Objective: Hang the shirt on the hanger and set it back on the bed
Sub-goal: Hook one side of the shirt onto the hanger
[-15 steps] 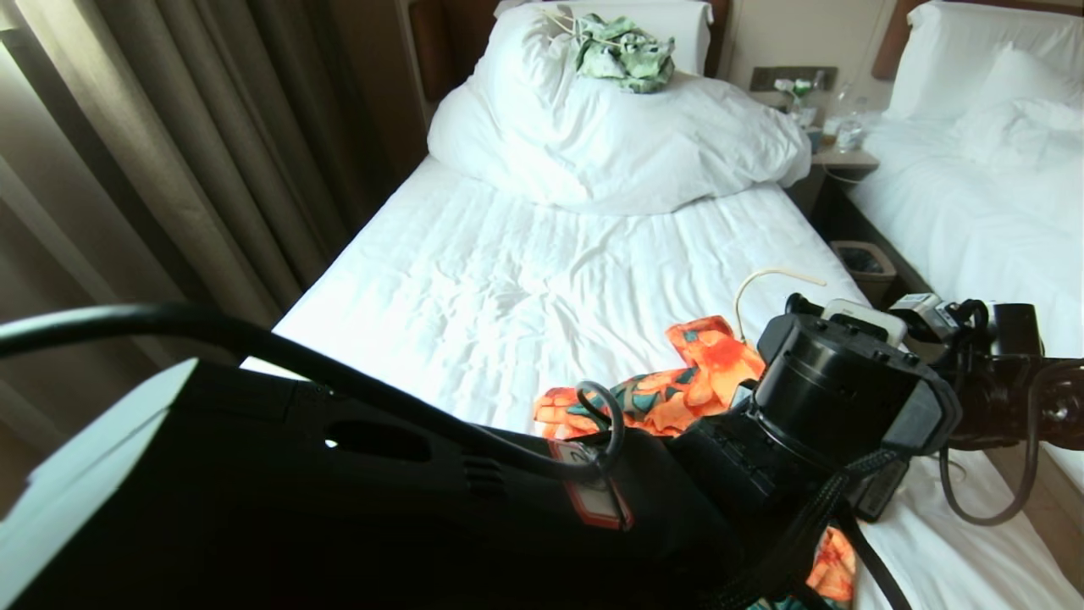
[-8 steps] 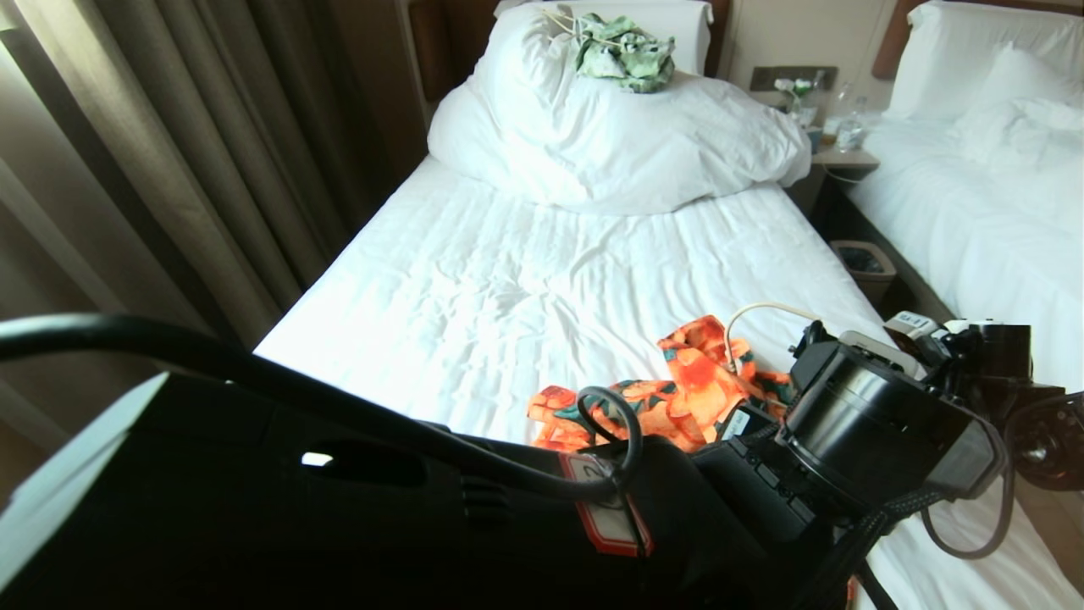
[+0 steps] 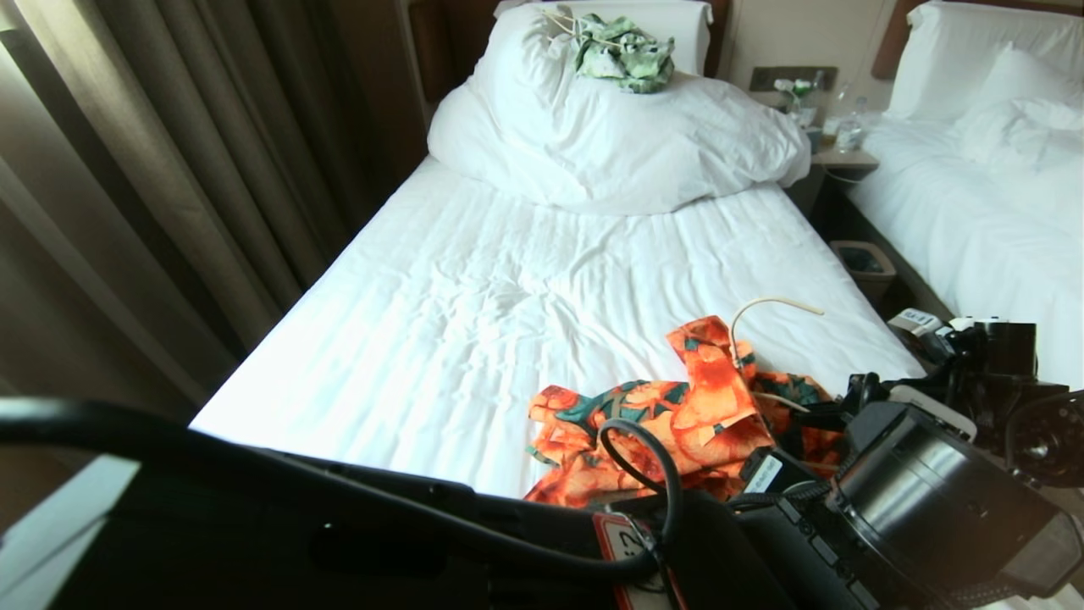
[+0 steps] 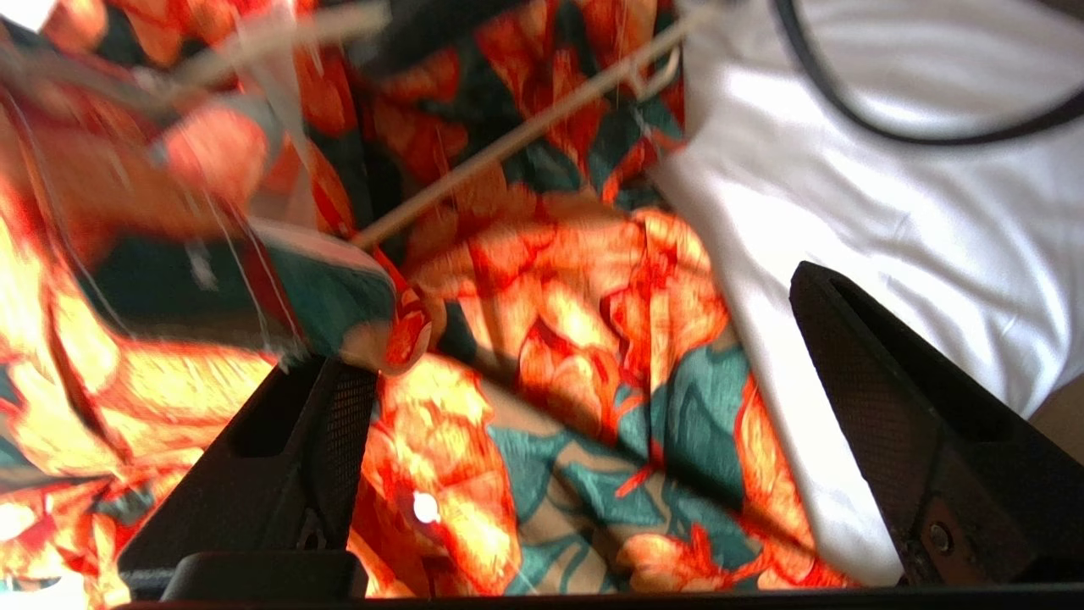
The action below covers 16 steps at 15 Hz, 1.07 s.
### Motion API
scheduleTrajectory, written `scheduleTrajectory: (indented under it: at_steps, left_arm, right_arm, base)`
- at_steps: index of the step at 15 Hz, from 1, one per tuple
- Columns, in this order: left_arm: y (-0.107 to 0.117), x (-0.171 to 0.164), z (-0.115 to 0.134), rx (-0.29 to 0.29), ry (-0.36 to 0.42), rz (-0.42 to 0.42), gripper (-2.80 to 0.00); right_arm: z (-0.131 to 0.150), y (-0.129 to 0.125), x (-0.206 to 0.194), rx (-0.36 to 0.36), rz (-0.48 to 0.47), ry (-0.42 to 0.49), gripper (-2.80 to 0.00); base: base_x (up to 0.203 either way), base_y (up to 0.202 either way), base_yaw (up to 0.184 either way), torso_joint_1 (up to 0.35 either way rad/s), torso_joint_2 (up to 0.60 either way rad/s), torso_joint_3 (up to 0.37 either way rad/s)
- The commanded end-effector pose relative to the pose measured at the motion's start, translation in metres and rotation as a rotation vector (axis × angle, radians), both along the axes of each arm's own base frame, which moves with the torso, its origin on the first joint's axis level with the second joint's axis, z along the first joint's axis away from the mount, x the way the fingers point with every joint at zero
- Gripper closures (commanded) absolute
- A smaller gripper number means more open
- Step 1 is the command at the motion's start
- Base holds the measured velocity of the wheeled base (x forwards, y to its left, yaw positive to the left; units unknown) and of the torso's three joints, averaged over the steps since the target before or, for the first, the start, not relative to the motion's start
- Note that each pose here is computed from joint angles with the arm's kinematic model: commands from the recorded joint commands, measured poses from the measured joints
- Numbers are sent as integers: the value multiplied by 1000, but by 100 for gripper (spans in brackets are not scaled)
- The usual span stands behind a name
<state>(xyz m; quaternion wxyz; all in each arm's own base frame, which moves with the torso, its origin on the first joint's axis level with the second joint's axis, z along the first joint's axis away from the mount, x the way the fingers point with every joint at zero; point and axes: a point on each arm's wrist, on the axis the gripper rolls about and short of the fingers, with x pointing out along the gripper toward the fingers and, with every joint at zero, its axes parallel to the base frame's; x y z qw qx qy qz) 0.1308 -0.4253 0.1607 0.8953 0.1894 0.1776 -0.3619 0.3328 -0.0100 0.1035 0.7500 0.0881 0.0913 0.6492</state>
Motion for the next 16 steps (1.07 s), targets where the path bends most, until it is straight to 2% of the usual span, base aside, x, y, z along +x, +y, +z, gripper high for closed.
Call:
scheduleTrajectory:
  at_steps: [1,7,8,13,16]
  left_arm:
    - [1,-5,-16,44,19,-2,-280]
    - [14,-5,-38,85,76,42,-280]
    - [20,-3,-35,79,82,55,0]
    - [60,4,-15,62,84,125,0]
    - [98,21,7,-11,69,206,0]
  right_arm:
    - [1,-2,1,3,2,-10,0]
    - [4,-7,2,2,-13,-18,0]
    - [4,-7,2,2,-13,-18,0]
    - [3,-6,1,3,-10,-12,0]
    - [4,-4,0,2,-6,-13,0]
  base:
    - [0,0,0,0,0,0]
    - [0,0,0,0,0,0]
    - [0,0,0,0,0,0]
    - [0,0,0,0,0,0]
    - [0,0,0,0,0,0]
